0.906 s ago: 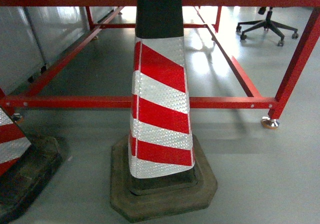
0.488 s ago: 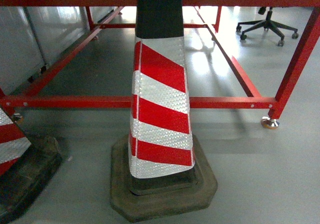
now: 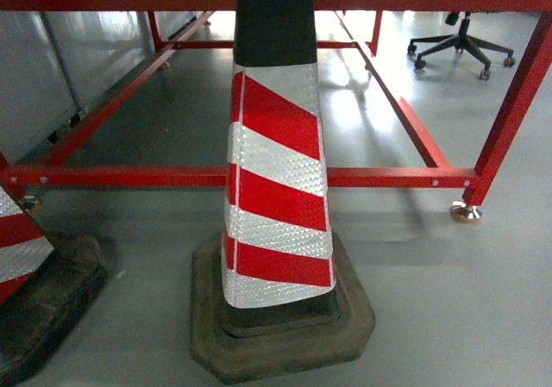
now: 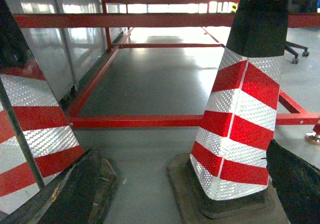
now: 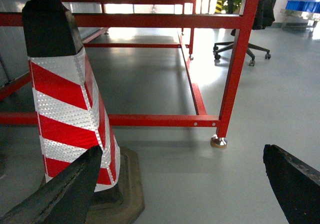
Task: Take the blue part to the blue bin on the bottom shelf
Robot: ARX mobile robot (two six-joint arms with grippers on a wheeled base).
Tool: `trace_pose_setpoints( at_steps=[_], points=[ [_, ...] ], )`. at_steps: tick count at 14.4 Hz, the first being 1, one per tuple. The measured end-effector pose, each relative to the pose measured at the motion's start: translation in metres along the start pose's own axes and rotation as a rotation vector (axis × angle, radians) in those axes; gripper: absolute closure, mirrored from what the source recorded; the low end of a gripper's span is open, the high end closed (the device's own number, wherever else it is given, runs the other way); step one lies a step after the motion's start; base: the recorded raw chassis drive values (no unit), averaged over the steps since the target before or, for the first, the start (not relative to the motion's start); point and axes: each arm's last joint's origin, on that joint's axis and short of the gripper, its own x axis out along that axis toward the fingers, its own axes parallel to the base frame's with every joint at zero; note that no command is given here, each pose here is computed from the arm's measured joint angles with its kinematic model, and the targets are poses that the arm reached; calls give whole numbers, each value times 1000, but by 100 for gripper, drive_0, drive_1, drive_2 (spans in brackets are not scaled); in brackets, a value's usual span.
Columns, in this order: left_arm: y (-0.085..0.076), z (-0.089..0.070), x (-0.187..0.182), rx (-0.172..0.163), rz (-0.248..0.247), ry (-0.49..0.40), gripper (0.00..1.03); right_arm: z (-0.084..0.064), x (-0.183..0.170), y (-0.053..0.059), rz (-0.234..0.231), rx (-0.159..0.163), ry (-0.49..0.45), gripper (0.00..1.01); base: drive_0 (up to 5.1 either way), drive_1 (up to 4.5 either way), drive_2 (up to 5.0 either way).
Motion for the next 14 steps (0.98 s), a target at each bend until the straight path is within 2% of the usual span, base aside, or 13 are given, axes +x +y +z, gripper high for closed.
trace_pose_setpoints(
  at_steps=[14],
  points=[
    [0,0,0,-1,1,2,5,0,0,0,0,0,0,3,0,0,0]
  ],
)
